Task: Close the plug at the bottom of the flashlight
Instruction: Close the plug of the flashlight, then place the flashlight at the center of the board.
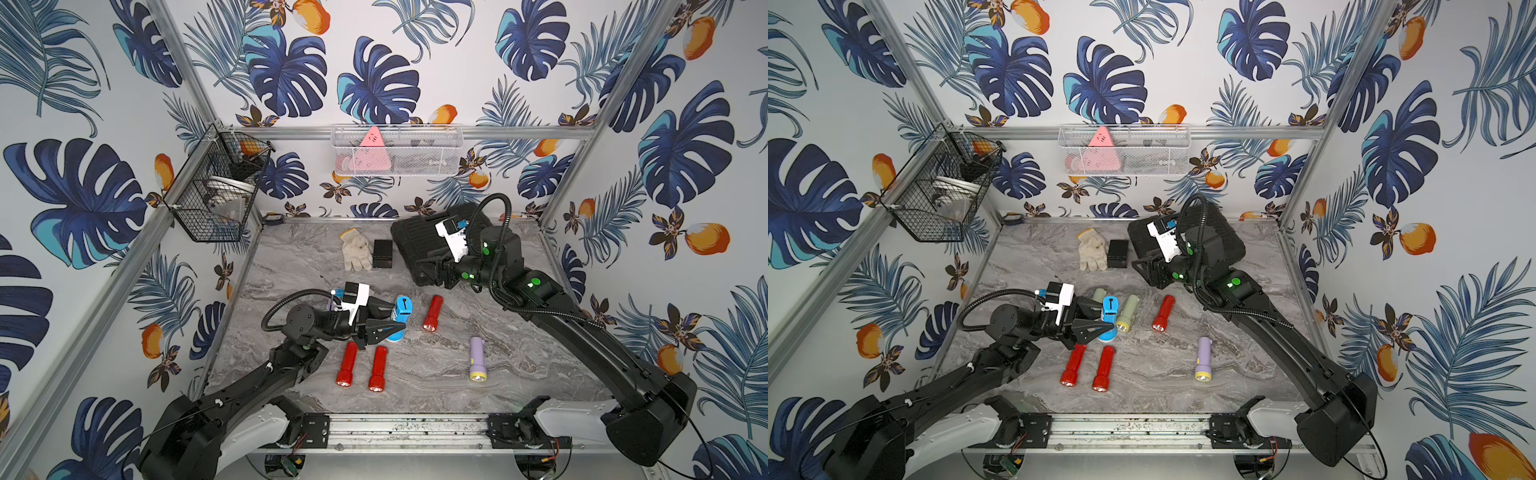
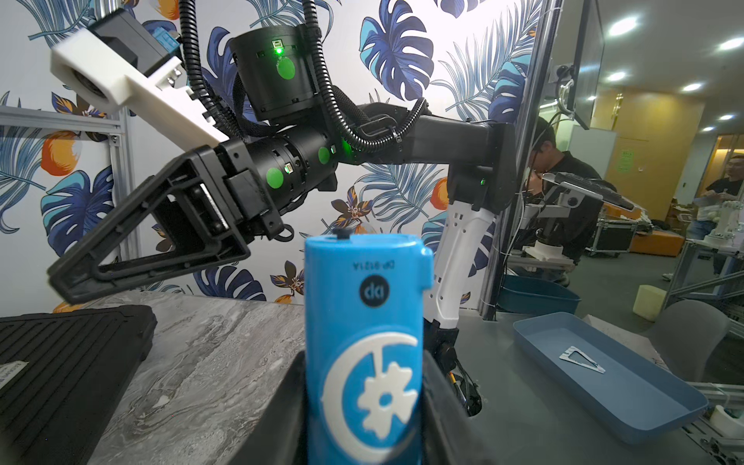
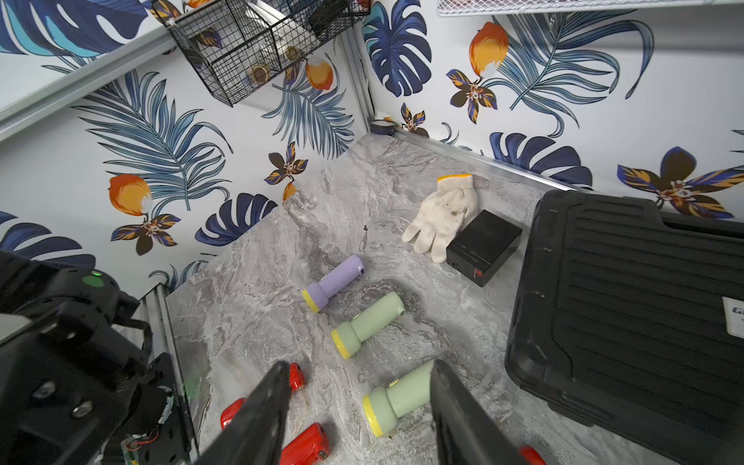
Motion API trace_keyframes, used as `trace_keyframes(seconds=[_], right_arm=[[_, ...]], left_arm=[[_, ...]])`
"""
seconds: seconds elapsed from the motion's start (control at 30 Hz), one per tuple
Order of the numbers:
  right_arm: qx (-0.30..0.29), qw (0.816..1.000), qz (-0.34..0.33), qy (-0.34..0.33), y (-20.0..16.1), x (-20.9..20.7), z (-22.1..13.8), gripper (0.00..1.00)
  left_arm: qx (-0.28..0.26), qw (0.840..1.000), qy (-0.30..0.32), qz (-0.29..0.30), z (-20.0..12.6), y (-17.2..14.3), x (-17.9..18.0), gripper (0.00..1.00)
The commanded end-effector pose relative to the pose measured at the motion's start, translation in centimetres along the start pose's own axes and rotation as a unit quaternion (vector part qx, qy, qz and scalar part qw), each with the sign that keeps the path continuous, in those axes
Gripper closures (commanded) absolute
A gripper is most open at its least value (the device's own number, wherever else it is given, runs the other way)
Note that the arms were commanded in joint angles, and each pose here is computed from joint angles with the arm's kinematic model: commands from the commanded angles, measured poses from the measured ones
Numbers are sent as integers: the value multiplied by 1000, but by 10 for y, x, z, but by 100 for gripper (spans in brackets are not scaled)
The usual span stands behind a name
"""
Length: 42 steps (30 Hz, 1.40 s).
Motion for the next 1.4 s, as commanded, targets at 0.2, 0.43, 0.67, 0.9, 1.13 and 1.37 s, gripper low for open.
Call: trace_keyframes(seconds=[0.2,0.43,0.67,0.9,1.13,1.37], right_arm=[[4,992,27,-127,-22,-40,3,28],[2,967,116,-227,-50,-97,1,16],[-31,945,191,-263,-58,-140,-21,0],[-30,931,199,-304,-64,-151,-26,0],[-39,926,199,-319,-64,-154,-32,0],[-40,926,198,-320,-64,-154,-33,0]], left_arm=[[70,994,81,-37,-5,-17,10,100],[156,967,180,-91,-11,-42,6,100],[262,917,261,-152,1,-81,-9,100],[318,864,329,-210,12,-116,-24,100],[409,773,411,-258,13,-143,-35,100],[464,731,444,-232,36,-161,-31,100]])
Point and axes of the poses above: each gripper's point midway between its finger pads, its own z axis out along the fingers, its own x axis along the line the jaws close on, y = z × x, the point moved 7 cm from there along -z, back along the fingers, and after that the axes turned 9 degrees about z, right-handed, at the moved point
